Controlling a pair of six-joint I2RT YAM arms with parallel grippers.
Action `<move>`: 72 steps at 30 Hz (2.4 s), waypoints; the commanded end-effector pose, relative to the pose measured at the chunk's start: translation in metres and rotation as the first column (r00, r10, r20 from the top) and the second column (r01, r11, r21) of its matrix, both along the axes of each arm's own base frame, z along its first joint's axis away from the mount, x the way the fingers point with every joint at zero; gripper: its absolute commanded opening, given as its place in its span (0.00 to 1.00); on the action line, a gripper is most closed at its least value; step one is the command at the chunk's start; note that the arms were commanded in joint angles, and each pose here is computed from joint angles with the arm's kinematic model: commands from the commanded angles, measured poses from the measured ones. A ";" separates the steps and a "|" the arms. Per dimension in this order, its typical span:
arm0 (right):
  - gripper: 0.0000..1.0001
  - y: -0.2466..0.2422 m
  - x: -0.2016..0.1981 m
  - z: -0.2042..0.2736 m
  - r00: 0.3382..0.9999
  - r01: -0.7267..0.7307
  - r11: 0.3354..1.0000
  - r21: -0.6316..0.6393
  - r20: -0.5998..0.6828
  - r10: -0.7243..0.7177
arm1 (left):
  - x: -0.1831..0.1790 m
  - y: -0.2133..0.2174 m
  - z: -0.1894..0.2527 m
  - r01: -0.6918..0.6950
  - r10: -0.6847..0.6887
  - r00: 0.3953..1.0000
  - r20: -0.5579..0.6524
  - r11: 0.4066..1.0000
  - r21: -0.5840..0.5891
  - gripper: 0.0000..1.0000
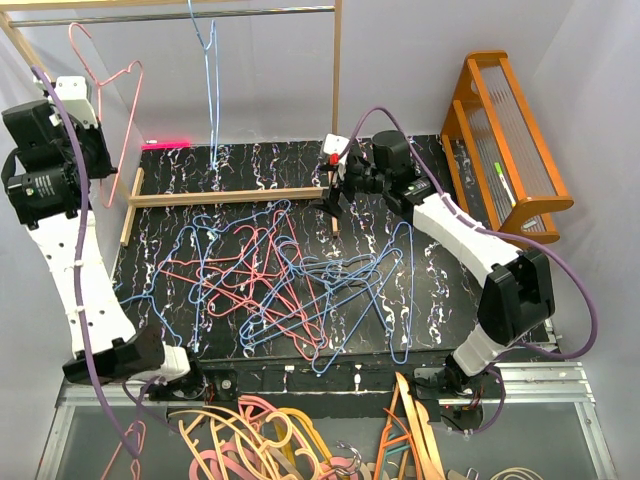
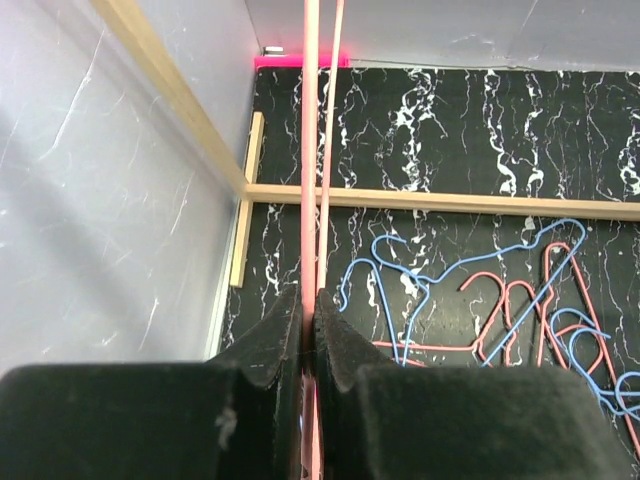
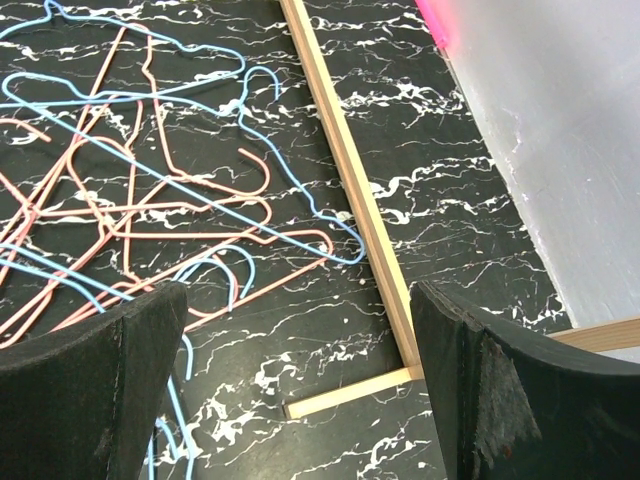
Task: Organize the hangers
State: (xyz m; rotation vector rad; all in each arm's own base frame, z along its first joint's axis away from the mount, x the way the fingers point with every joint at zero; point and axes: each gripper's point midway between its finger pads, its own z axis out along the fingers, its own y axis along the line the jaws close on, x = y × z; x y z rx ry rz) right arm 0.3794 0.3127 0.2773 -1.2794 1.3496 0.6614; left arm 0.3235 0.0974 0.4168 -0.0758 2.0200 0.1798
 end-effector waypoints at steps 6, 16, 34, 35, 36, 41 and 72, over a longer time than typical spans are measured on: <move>0.99 -0.006 -0.013 0.029 0.997 -0.003 0.999 0.047 0.077 0.000 | 0.041 0.010 0.051 0.024 -0.032 0.982 0.185 0.999 0.046 0.00; 0.99 -0.010 -0.012 0.029 0.996 0.025 0.999 0.044 0.080 -0.028 | 0.072 0.017 0.071 0.051 -0.077 0.964 0.255 0.993 0.106 0.00; 0.99 -0.014 -0.011 0.016 0.997 0.058 0.998 0.027 0.040 -0.059 | 0.066 0.013 0.012 0.110 -0.113 0.992 0.049 0.992 0.064 0.09; 0.99 -0.016 -0.012 0.009 0.998 0.052 0.999 0.004 0.043 -0.053 | 0.062 0.012 0.013 0.113 -0.115 0.992 0.041 0.992 0.062 0.34; 0.99 -0.017 -0.013 0.002 0.998 0.043 0.999 -0.023 0.041 -0.042 | 0.056 0.010 0.018 0.116 -0.119 0.992 0.037 0.991 0.066 0.54; 0.99 -0.016 -0.032 -0.057 0.993 -0.115 0.980 -0.162 -0.036 0.111 | 0.021 0.009 0.031 0.073 -0.071 0.997 -0.023 0.994 0.086 0.97; 0.55 -0.066 -0.047 -0.155 0.942 -0.334 0.831 -0.444 -0.142 0.303 | -0.108 -0.145 -0.170 0.527 -0.686 0.648 -0.330 0.717 -0.456 0.97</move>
